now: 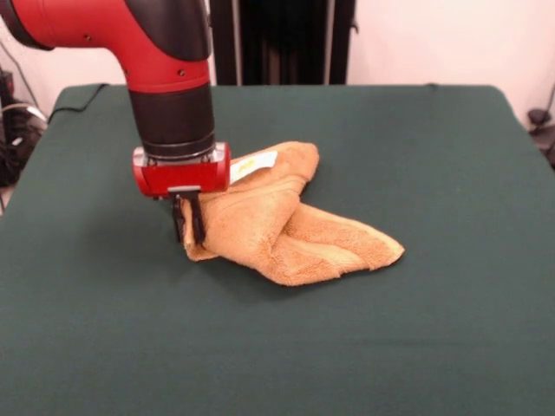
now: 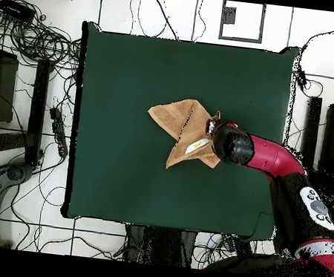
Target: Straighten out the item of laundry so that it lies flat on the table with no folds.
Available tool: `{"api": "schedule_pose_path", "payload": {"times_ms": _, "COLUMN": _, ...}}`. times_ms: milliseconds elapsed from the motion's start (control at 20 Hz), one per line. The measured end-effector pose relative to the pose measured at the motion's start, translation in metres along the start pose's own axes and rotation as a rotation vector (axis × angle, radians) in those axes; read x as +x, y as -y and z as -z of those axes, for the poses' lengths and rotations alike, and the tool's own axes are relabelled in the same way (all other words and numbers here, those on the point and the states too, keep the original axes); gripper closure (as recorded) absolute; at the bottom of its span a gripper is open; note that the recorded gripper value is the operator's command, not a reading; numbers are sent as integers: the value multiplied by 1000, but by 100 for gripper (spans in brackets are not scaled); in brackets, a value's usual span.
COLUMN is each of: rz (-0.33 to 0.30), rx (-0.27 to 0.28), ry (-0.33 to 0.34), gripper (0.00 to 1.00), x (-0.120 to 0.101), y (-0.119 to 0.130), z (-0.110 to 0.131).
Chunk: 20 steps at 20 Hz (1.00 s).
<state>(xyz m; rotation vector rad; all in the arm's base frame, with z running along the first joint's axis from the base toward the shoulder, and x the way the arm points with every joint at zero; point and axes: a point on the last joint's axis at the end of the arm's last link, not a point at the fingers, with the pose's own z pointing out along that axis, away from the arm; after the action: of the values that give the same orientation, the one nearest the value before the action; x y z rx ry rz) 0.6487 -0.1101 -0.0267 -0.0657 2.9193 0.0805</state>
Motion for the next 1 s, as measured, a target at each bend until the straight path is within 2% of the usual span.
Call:
{"api": "schedule_pose_path", "payload": {"times_ms": 550, "rz": 28, "rx": -5, "ry": -11, "gripper": 100, "x": 6, "y": -18, "z": 19}}
{"api": "schedule_pose_path", "payload": {"times_ms": 1000, "rz": 21, "rx": -11, "ry": -13, "gripper": 100, "x": 6, "y": -21, "z": 19}}
